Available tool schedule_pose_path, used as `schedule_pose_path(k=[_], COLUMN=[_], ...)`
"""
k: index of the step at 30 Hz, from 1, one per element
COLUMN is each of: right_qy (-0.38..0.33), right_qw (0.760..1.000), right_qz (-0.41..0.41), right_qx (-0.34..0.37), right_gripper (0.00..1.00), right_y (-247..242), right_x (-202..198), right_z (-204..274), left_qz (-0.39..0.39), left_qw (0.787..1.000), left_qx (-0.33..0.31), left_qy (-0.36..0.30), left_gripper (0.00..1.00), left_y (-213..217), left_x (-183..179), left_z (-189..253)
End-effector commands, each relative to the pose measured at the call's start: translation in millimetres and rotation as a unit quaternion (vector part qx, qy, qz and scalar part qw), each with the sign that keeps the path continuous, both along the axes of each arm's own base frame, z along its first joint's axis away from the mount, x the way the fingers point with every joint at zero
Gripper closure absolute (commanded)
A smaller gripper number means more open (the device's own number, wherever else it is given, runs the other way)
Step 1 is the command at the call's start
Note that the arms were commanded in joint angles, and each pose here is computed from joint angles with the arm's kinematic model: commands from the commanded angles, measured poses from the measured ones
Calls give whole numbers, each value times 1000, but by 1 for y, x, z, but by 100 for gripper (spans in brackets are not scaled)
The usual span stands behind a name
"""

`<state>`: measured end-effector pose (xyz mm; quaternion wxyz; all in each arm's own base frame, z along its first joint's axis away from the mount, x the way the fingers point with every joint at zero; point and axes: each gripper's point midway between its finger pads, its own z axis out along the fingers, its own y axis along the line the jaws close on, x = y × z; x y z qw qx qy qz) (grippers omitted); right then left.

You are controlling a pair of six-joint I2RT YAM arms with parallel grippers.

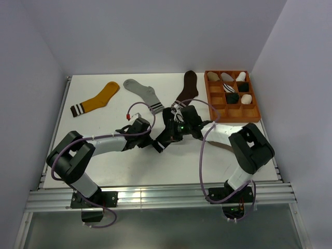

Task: Roll the socks
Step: Roll the sock at the center of the board.

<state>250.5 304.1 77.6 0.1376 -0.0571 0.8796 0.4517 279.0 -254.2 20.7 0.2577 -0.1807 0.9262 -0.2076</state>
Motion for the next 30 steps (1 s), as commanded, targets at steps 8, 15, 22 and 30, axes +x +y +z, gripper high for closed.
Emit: schedule_pose_path(k=[8, 15, 22, 30], right_qy=[-8, 10, -8, -81], right_qw=[996, 998, 998, 989], right_qz=[69, 54, 28, 29], right_qx=[49, -3, -51, -119], right_gripper=[85, 89, 90, 82], right_y=[38, 26, 7, -7], right_x=[-8, -7, -1, 8], right_z=[-3, -42, -58, -51], left_qz=[8, 6, 6, 3], left_qw=[996, 997, 996, 997], left_qx=[72, 70, 71, 66], left_qy=[44, 45, 45, 45], left_gripper=[79, 79, 79, 79], left_y=[27, 26, 28, 24], left_x=[-20, -20, -20, -20], left_z=[-27, -27, -26, -24])
